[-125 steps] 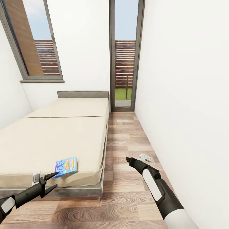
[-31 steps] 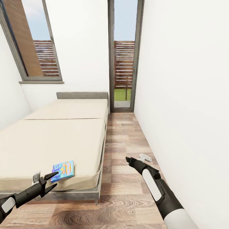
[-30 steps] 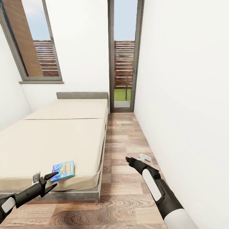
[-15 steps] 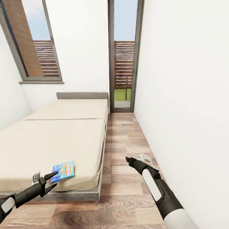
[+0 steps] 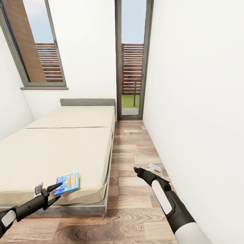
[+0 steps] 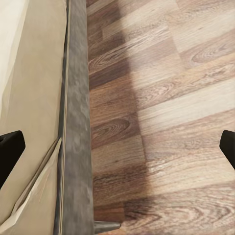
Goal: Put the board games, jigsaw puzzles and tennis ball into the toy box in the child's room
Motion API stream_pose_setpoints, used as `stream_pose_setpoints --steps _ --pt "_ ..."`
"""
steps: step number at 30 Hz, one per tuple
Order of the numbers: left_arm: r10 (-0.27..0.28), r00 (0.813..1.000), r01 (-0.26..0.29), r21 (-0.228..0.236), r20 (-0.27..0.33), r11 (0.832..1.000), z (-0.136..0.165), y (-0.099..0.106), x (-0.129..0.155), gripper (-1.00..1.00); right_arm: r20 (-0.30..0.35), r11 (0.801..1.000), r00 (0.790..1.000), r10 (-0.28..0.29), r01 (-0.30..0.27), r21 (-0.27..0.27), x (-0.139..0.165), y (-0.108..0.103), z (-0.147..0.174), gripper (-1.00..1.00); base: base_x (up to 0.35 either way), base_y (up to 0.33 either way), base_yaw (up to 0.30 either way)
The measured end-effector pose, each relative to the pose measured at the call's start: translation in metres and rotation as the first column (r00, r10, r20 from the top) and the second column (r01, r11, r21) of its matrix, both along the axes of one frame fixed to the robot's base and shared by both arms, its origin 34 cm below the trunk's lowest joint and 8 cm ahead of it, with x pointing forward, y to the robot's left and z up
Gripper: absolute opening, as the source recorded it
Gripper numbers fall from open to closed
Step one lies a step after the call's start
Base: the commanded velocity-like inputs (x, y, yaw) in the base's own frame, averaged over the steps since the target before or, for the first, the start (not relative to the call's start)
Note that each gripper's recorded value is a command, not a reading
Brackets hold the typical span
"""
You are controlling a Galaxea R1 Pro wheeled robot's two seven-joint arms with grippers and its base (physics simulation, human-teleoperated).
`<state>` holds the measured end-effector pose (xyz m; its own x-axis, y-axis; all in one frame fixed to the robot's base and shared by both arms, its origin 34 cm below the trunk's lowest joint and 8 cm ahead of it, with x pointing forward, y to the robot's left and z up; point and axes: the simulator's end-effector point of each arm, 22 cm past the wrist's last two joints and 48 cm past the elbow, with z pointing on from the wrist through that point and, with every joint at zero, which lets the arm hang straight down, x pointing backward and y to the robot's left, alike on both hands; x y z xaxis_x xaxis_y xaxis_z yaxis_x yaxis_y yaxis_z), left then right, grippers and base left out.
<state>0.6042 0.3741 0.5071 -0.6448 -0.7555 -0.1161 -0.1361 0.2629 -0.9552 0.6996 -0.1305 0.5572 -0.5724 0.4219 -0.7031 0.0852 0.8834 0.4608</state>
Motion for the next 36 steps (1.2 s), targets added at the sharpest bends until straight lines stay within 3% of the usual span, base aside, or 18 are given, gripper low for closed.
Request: stream_pose_setpoints --steps 36 --pt "0.0 1.0 0.0 0.002 0.0 1.0 -0.0003 0.0002 0.0 1.0 -0.001 1.0 1.0 0.001 -0.001 0.0 0.0 0.0001 -0.0001 1.0 0.0 0.0 0.0"
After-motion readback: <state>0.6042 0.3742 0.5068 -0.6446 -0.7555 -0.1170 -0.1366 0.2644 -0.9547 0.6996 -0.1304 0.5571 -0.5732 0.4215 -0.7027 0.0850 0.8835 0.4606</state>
